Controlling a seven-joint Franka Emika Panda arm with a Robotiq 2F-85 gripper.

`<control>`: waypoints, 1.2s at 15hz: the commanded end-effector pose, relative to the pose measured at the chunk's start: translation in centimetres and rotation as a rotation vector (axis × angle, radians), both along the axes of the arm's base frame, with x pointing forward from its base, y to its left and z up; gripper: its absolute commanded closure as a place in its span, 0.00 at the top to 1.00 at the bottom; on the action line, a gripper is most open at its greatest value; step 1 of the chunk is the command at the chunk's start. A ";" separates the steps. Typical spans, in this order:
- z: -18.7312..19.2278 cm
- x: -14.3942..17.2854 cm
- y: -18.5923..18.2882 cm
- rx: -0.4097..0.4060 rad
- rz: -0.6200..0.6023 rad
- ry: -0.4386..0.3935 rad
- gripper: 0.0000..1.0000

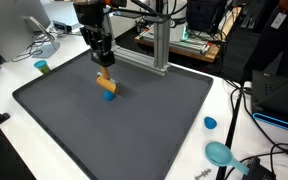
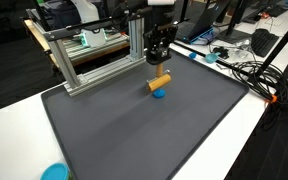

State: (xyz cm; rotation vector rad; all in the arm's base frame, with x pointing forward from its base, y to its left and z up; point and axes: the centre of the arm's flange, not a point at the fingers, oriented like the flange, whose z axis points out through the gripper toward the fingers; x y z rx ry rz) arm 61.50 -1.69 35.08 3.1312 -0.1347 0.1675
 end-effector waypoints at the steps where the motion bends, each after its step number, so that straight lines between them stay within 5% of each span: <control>1: 0.3 1.9 -0.6 0.029 0.014 -0.023 0.22; 12: -3.3 3.2 -2.0 0.013 -0.023 0.069 0.22; 18: -4.5 3.9 -2.1 0.012 -0.028 0.041 0.22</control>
